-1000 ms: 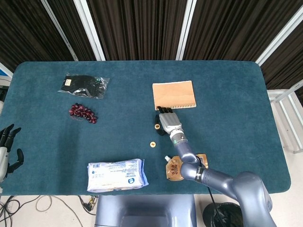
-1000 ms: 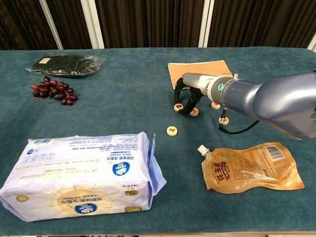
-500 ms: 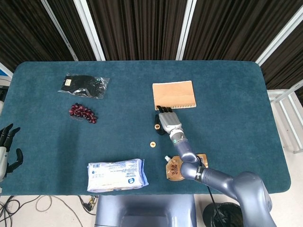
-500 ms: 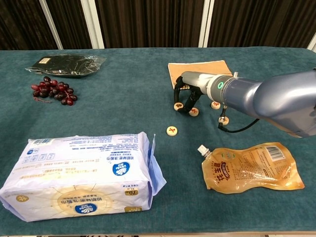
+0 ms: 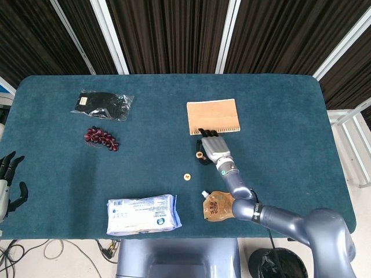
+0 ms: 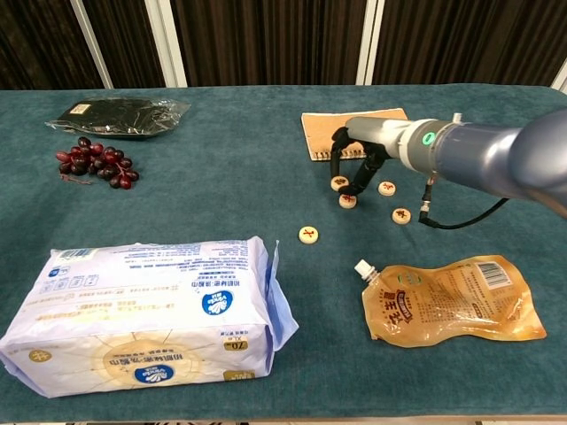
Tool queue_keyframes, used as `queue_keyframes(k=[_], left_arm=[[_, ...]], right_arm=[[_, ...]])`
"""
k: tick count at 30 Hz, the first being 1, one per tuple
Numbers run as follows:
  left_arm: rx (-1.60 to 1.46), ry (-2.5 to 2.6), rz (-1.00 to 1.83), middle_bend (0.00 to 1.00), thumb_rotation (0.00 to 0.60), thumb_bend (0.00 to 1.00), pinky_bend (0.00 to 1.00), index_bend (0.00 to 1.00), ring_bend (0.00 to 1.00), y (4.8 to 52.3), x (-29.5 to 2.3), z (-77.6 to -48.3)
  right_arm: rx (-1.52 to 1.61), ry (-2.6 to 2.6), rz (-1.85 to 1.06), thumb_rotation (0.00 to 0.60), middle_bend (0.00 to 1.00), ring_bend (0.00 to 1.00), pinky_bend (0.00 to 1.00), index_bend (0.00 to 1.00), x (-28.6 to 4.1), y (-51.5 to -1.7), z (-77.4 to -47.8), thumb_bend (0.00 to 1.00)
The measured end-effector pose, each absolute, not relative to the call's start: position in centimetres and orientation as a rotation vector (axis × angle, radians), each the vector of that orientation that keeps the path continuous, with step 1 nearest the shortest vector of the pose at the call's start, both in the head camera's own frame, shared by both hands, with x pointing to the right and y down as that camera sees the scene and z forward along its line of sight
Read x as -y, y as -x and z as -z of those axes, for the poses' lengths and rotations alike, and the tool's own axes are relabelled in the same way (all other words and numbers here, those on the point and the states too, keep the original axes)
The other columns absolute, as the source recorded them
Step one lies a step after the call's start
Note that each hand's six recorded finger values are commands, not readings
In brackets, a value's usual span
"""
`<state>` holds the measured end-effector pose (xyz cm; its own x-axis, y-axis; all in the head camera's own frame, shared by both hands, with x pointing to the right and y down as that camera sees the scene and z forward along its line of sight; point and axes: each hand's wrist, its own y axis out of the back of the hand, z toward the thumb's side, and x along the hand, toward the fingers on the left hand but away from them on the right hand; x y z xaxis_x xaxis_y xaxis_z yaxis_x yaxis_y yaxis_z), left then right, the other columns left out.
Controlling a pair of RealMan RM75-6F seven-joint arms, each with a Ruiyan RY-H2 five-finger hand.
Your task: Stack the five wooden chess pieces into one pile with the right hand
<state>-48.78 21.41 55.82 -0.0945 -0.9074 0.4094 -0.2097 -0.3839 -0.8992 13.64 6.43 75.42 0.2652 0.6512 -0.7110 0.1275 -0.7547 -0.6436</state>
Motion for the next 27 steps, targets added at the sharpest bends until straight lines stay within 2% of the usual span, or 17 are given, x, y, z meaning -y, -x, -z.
queue_keyframes(k=[6,27], left_arm=[[-1.224,1.586,1.529,0.00,0.600,0.62,0.00,0.14,0.00,48.8,-21.5,-55.9],[-1.226,1.583,1.527,0.00,0.600,0.62,0.00,0.14,0.00,48.8,-21.4,-55.8]], right_arm=[[0.699,2.103,-1.511,0.600,0.00,0.00,0.00,0.51,-7.4,-14.4,-75.2,0.41],[0.702,2.107,-1.519,0.600,0.00,0.00,0.00,0.51,-7.8,-14.1,-76.1,0.41]])
